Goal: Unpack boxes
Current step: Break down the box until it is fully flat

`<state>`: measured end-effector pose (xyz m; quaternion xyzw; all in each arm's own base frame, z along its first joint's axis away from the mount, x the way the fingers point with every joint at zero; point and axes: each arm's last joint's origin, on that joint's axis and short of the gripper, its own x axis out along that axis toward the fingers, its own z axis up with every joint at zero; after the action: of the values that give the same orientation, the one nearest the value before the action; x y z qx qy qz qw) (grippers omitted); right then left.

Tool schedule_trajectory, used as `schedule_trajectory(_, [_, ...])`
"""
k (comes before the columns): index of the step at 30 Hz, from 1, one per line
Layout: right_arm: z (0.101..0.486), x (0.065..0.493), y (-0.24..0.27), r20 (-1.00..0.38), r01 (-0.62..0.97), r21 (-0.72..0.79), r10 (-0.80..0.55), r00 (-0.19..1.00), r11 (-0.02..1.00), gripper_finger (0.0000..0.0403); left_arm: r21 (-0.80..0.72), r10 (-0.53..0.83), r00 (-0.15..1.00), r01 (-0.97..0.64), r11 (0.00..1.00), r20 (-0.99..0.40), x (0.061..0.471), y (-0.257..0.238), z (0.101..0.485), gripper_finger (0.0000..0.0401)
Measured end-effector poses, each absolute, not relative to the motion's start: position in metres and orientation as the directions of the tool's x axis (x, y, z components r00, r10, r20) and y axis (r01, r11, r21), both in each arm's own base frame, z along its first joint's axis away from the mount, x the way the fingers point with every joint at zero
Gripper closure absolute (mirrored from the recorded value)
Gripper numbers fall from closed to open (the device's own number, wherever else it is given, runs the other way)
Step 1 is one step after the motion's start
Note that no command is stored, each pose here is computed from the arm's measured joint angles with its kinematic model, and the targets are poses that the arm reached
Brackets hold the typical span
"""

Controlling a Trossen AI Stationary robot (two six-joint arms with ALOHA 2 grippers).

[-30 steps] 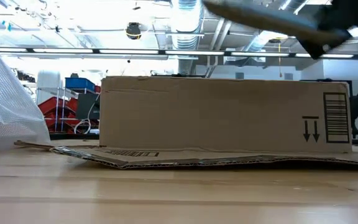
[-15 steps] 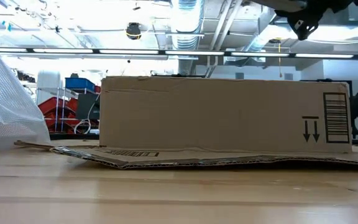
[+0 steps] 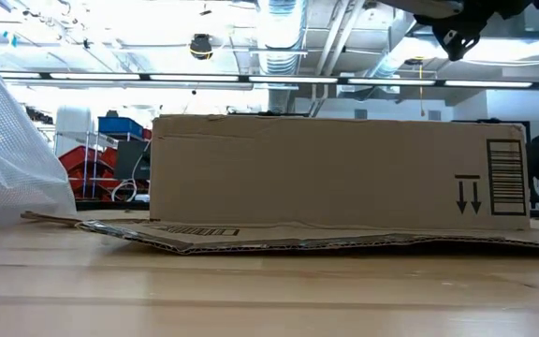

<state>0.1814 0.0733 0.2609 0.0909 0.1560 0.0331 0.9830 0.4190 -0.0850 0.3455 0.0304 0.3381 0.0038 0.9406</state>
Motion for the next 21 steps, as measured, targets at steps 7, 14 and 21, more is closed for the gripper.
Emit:
schedule_trajectory(7, [0.2607, 0.1811, 0.0735, -0.306, -0.04, 0.188, 0.097, 0.947, 0.981, 0.0311, 0.065, 0.027, 0.786, 0.016, 0.998, -0.617, 0.4216, -0.085, 0.3461, 0.0198])
schedule_trajectory(14, [0.2603, 0.1811, 0.0735, -0.308, -0.04, 0.182, 0.096, 0.946, 0.982, 0.0311, 0.085, 0.051, 0.796, 0.001, 0.996, -0.603, 0.4227, -0.0845, 0.347, 0.0219])
schedule_trajectory(21, [0.2605, 0.1812, 0.0734, -0.306, -0.045, 0.165, 0.094, 0.947, 0.985, 0.0311, 0.12, 0.069, 0.781, 0.008, 0.993, -0.621, 0.4218, -0.0818, 0.3451, 0.0275])
